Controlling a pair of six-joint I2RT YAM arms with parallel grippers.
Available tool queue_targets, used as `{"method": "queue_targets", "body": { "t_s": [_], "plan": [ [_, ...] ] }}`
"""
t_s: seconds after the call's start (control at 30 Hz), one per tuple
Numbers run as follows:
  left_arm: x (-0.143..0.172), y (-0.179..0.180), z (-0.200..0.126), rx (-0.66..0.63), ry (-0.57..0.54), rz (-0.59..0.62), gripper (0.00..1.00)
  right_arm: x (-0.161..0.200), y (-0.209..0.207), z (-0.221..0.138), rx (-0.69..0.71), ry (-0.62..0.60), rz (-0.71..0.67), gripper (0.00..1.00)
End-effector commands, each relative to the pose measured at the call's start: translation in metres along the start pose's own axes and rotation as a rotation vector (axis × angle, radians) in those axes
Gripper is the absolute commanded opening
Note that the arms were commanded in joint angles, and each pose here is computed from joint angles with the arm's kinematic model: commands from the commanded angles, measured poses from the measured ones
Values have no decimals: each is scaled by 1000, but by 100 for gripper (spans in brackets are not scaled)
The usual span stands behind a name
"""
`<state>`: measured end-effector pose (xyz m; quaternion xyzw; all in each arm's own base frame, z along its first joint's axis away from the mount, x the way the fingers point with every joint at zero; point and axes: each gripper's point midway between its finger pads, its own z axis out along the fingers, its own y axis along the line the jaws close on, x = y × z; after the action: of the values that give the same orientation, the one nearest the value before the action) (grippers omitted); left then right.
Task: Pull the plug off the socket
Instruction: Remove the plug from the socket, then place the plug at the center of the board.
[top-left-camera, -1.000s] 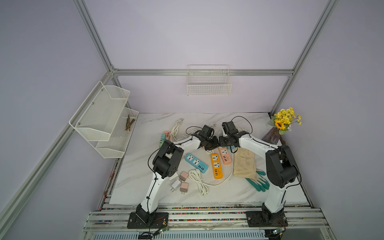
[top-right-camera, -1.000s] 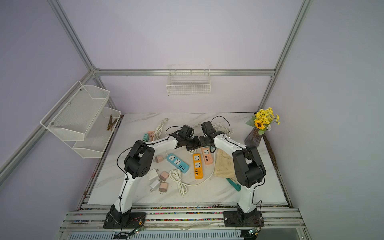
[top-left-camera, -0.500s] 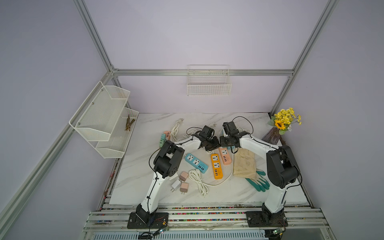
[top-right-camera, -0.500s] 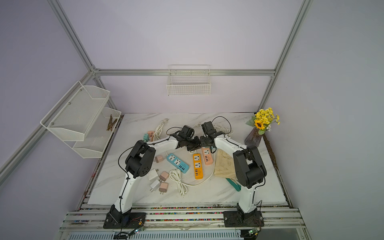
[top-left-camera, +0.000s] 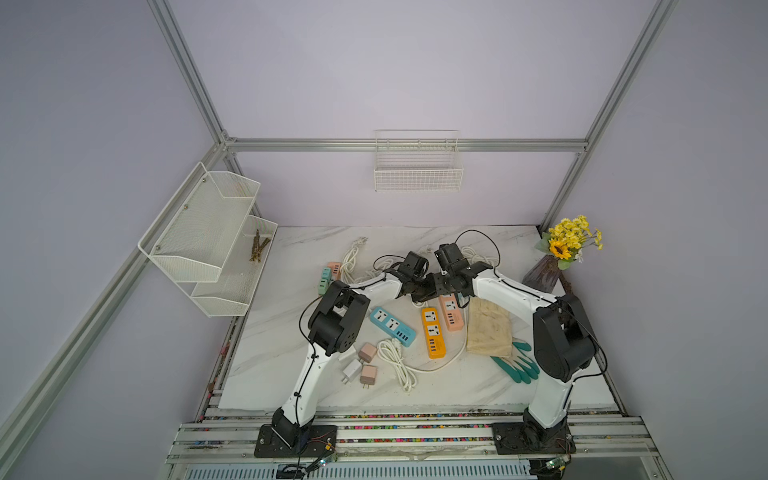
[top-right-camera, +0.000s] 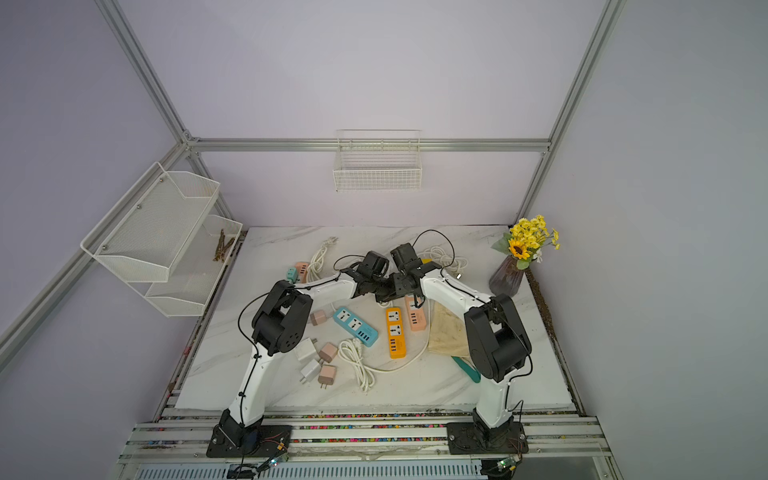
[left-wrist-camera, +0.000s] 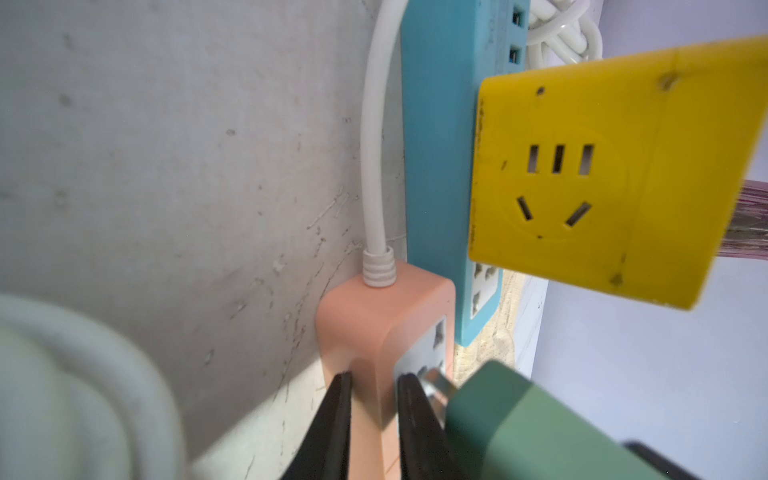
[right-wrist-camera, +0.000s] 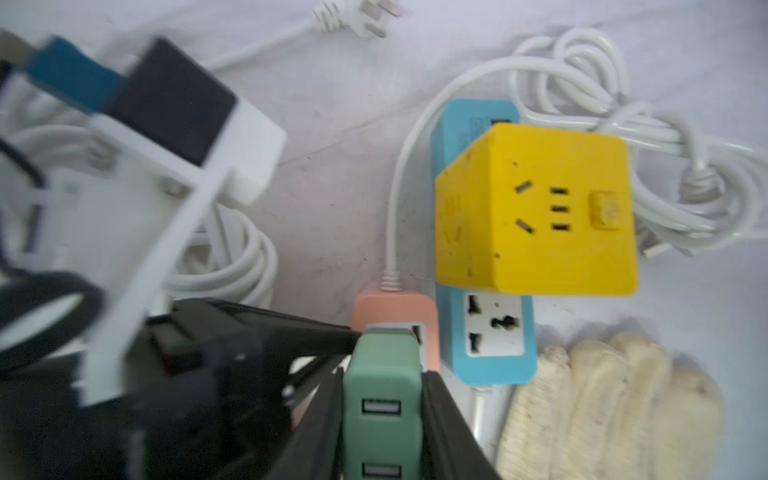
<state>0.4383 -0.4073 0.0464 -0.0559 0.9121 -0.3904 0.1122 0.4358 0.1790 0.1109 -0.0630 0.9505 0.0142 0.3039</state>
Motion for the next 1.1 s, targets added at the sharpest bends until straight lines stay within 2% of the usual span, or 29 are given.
{"method": "queue_targets", "body": {
  "t_s": [0.0, 0.13, 0.3, 0.5, 0.57, 0.63, 0.73, 0.9, 1.0, 1.07],
  "plan": [
    [34, 89, 28, -245, 69, -97, 23, 5, -19, -8, -90, 16, 106, 28],
    [33, 88, 31, -235, 72, -97, 23, 23, -26, -11, -137, 11, 157, 27],
    [30, 78, 28, -206, 68, -69, 23, 18, -31, -35, -150, -82, 189, 27],
    [11, 18, 6, -33, 40, 85, 29, 10, -33, -75, -196, -195, 218, 27],
    [2, -6, -9, 20, 0, 138, 33, 8, -33, -87, -220, -231, 230, 28],
    [-9, -26, -31, 51, -69, 200, 45, 8, -33, -100, -253, -271, 241, 28],
    [-18, -56, -69, 98, -172, 307, 53, 10, -32, -118, -319, -325, 264, 28],
    [-11, -88, -137, 178, -334, 478, 56, 8, -29, -153, -450, -441, 305, 28],
    [0, -91, -181, 180, -448, 553, 57, 10, -26, -170, -534, -484, 318, 28],
    [12, -79, -206, 156, -515, 577, 57, 12, -22, -178, -600, -501, 330, 28]
  ]
}}
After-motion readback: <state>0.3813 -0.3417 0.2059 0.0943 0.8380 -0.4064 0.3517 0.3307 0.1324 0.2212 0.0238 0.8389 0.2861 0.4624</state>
